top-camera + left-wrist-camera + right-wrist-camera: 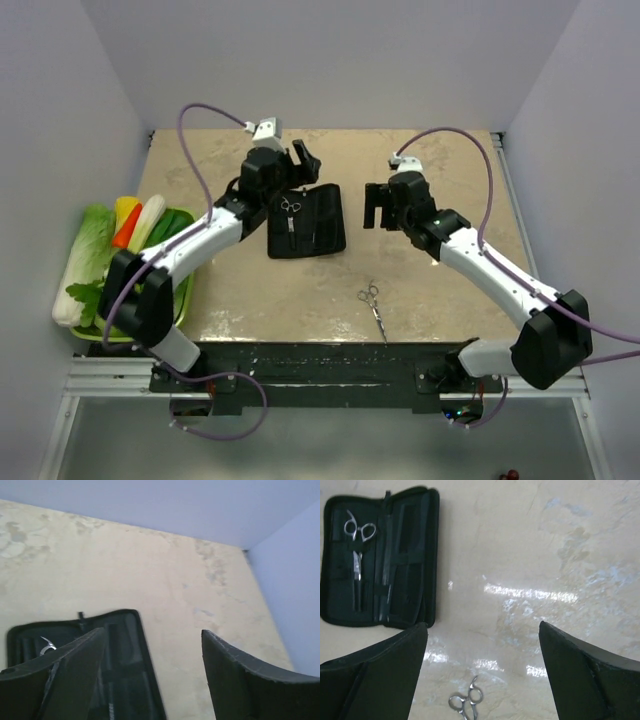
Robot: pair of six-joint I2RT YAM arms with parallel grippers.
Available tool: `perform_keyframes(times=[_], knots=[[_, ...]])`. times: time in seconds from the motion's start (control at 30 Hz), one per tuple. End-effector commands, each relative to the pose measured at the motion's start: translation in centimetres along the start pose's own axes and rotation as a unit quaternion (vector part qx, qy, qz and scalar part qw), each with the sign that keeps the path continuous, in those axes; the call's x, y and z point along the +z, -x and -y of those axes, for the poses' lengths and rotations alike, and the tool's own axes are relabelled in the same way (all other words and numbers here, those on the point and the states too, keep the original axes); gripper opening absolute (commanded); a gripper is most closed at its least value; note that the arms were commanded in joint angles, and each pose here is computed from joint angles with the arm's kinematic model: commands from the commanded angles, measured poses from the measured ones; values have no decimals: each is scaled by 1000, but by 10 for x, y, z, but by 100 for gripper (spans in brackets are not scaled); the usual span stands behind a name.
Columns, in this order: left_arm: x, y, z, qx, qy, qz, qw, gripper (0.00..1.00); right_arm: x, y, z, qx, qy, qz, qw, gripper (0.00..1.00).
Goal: Sort the hair-cutting tools
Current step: Adjust the hairdressing tool bag at the center of the board.
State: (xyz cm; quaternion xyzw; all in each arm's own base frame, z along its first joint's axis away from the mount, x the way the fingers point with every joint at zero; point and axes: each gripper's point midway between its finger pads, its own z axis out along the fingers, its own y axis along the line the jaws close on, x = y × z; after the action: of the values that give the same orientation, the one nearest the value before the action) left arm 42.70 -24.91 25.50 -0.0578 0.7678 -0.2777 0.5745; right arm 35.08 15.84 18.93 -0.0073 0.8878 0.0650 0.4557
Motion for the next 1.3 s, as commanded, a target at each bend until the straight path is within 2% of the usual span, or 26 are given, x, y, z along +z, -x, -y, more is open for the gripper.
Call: perform_keyframes(times=[0.0, 0.03, 0.07, 0.13, 0.17, 0.33, 0.43, 0.5, 0.6, 0.8, 1.0, 1.03, 1.1, 1.17, 1.27], knots=[[50, -32, -29, 96, 27, -83, 992, 89, -17, -9, -32, -23, 64, 0, 998, 99], [67, -51, -43, 104, 37, -106, 988, 91, -21, -14, -40, -32, 69, -1, 997, 99], [80, -40, -38, 107, 29, -94, 989, 93, -23, -17, -44, -38, 73, -2, 997, 98], [104, -61, -54, 126, 36, -113, 985, 99, -28, -25, -55, -45, 85, -5, 995, 99], [115, -52, -52, 129, 35, -103, 986, 100, -29, -29, -58, -49, 91, -8, 995, 99], [165, -61, -84, 149, 57, -103, 982, 100, -42, -46, -75, -60, 127, -18, 990, 98], [183, -70, -107, 154, 68, -113, 979, 100, -49, -56, -84, -71, 142, -24, 987, 99], [193, -61, -109, 151, 67, -107, 980, 100, -52, -60, -88, -79, 145, -26, 986, 99], [202, -74, -130, 145, 89, -136, 976, 100, -54, -62, -92, -86, 147, -31, 985, 99], [181, -104, -150, 130, 121, -181, 967, 100, -53, -67, -90, -82, 138, -37, 986, 99], [140, -119, -152, 101, 128, -202, 966, 100, -23, -109, -91, -89, 122, -90, 984, 99], [130, -134, -159, 98, 132, -216, 962, 100, -20, -116, -92, -87, 125, -98, 983, 99], [118, -135, -156, 87, 130, -218, 963, 100, -15, -123, -101, -75, 142, -104, 981, 99], [100, -154, -165, 83, 137, -234, 959, 100, -11, -125, -104, -69, 146, -103, 982, 99], [77, -166, -168, 66, 142, -236, 959, 100, -3, -131, -102, -71, 132, -108, 983, 99]])
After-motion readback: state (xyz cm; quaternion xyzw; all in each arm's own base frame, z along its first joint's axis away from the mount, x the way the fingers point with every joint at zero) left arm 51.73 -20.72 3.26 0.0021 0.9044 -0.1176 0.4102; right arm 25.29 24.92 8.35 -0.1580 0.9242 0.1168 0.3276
